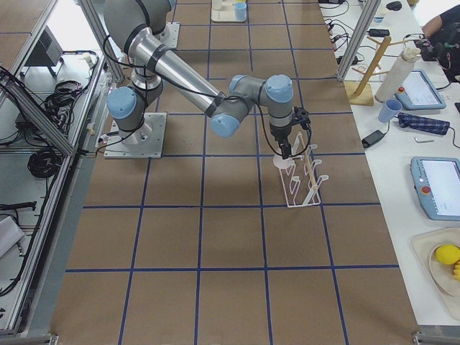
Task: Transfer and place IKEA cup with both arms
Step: 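Move the right gripper over the pink cup on the wire rack, then lower the right gripper and close it on the pink cup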
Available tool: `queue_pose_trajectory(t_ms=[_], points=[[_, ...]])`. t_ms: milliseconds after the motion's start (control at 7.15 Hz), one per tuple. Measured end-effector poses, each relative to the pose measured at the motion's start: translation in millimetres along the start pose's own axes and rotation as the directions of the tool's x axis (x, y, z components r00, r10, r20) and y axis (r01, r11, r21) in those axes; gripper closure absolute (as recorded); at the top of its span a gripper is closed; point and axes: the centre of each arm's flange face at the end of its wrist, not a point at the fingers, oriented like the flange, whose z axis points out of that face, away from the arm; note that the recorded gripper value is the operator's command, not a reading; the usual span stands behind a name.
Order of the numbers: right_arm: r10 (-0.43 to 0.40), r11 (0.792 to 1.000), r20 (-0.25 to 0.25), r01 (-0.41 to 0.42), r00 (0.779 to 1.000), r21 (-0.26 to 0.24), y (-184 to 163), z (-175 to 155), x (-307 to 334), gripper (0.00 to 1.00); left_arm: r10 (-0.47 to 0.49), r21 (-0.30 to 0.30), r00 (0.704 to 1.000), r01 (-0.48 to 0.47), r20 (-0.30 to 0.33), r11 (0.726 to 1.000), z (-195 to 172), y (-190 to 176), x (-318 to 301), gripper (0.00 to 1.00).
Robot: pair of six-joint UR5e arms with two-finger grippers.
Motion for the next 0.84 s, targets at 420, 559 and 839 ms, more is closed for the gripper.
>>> queue_pose_trajectory(t_ms=[420,559,839], points=[[-0.002,1.0,0.003,0.002,1.0,0.007,-5.7,8.5,3.7,0.04,-0.001,0.0,1.0,0.001,0.0,1.0,-0.1,1.0,-0.3,0.0],[-0.001,1.0,0.005,0.001,1.0,0.006,-5.8,9.6,3.8,0.1,-0.001,0.0,1.0,0.001,0.0,1.0,-0.2,1.3,-0.3,0.0],[-0.001,1.0,0.006,0.001,1.0,0.005,-6.0,10.5,3.9,0.23,-0.001,0.0,1.0,0.001,0.0,1.0,0.1,2.2,-0.2,0.0]])
